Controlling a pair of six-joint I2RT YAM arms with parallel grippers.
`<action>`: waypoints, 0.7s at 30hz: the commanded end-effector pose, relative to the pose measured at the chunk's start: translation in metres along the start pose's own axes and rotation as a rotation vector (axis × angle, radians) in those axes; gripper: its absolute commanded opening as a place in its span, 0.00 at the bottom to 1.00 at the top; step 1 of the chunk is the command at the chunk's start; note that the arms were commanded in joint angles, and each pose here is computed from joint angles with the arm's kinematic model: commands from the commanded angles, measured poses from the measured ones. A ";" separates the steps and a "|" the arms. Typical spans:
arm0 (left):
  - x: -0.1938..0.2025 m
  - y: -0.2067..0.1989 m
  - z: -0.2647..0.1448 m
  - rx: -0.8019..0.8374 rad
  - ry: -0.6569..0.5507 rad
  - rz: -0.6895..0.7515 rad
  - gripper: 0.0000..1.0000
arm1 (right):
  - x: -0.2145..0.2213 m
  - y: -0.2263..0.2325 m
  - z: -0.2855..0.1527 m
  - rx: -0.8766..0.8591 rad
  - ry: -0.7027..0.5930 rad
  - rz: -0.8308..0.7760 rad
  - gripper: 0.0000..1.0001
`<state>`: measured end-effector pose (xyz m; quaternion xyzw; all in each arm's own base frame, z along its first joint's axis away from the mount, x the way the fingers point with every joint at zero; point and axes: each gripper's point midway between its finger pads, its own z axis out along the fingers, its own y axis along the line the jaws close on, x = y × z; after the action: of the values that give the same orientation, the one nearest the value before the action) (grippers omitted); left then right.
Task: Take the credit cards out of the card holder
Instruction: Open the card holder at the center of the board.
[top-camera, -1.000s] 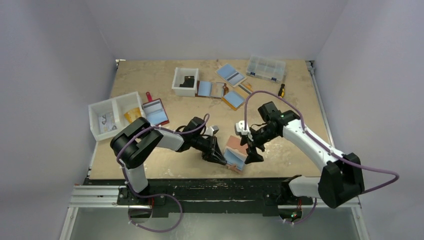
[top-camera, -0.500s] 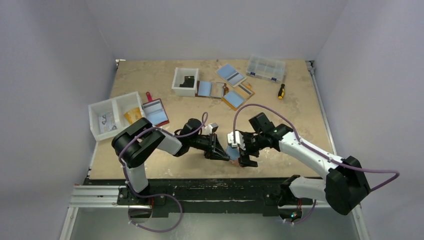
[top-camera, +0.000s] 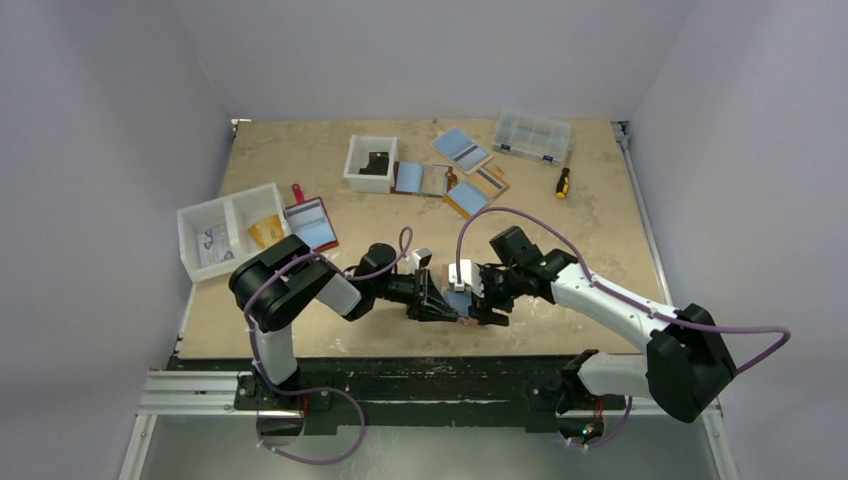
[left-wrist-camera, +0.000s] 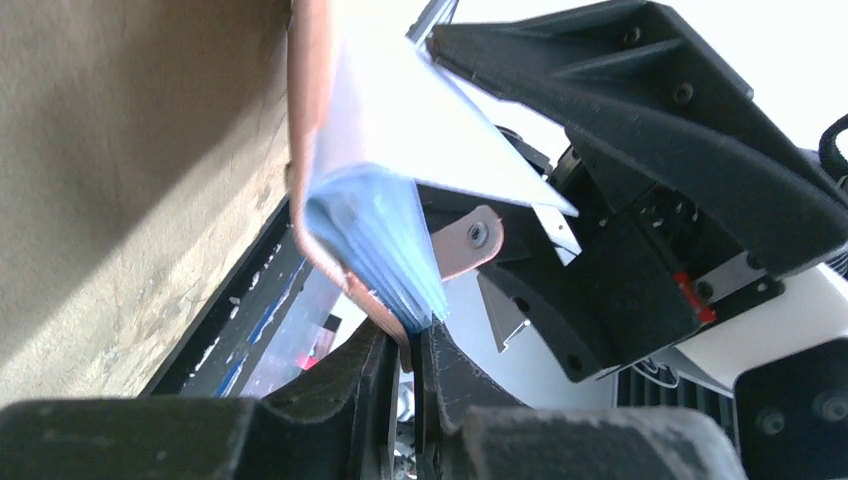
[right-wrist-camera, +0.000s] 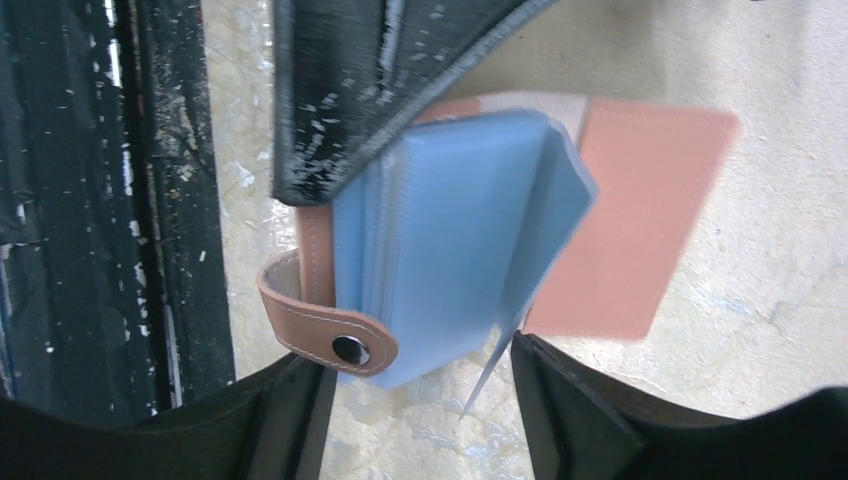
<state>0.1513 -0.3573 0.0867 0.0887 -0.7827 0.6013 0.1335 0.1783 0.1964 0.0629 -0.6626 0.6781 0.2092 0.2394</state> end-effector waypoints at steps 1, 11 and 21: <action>0.014 -0.006 -0.004 0.052 0.060 0.054 0.13 | -0.013 -0.022 -0.008 0.103 -0.027 -0.003 0.66; 0.019 0.010 -0.008 0.042 0.062 0.031 0.17 | -0.020 -0.028 -0.008 0.097 -0.042 0.029 0.33; 0.020 0.020 -0.010 0.025 0.056 0.015 0.28 | -0.036 -0.029 -0.003 0.033 -0.069 0.056 0.18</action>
<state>0.1300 -0.3418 0.0712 0.0853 -0.7806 0.5995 0.1547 0.1976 0.2074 0.0722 -0.6367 0.6991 0.2096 0.2489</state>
